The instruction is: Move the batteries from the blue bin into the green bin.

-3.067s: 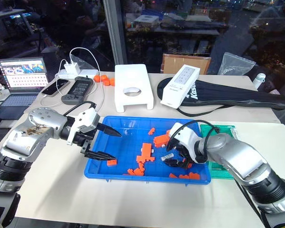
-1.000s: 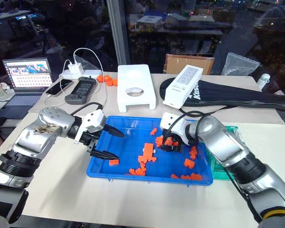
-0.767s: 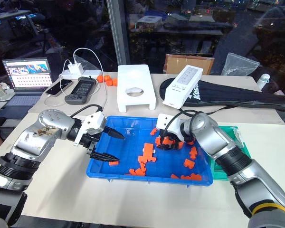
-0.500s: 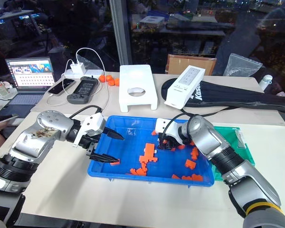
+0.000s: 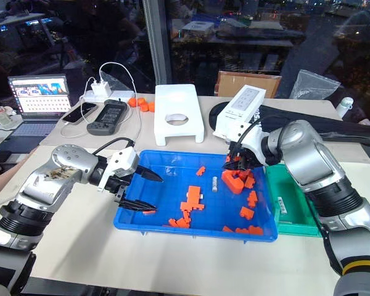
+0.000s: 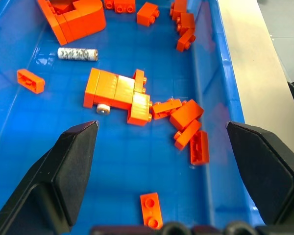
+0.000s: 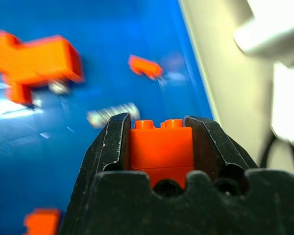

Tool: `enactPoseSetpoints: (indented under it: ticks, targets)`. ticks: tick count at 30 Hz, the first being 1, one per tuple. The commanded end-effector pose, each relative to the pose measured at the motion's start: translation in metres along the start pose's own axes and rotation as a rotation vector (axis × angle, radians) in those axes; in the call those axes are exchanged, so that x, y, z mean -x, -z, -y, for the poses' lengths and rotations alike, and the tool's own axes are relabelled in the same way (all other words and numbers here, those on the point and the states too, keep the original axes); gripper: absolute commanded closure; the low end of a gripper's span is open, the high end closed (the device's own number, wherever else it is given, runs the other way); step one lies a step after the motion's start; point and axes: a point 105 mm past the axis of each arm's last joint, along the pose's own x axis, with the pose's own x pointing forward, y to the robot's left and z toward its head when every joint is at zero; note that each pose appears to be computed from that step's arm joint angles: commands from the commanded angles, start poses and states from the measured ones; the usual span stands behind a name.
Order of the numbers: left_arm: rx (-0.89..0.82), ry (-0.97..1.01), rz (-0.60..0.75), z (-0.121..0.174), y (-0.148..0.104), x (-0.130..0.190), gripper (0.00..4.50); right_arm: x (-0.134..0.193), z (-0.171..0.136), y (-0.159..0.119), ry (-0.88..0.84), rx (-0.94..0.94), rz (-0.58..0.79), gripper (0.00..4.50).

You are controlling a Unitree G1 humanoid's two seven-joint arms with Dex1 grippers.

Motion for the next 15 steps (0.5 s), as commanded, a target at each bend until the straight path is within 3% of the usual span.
enactPoseSetpoints:
  ticks: [1, 2, 4, 5, 11, 15]
  targets:
    - [-0.055, 0.001, -0.002, -0.001, -0.008, 0.001, 0.00, 0.002, 0.012, 0.005, 0.085, -0.003, -0.011, 3.03]
    - [-0.055, 0.001, -0.002, -0.001, -0.008, 0.001, 0.00, 0.000, 0.012, 0.005, 0.085, -0.025, 0.002, 3.03]
    - [-0.060, -0.007, -0.008, -0.002, -0.007, 0.002, 0.00, -0.005, 0.013, 0.008, 0.093, -0.044, 0.006, 2.03]
    - [-0.061, -0.045, -0.006, -0.008, -0.008, 0.002, 0.00, -0.007, 0.013, 0.010, 0.096, -0.036, -0.001, 1.93]
    - [-0.060, -0.085, -0.003, -0.012, -0.009, 0.006, 0.00, -0.003, 0.012, -0.010, 0.116, -0.012, 0.056, 0.04]
    - [-0.057, -0.090, -0.011, -0.012, -0.007, 0.007, 0.00, 0.004, -0.002, -0.030, 0.050, -0.012, 0.113, 0.04]
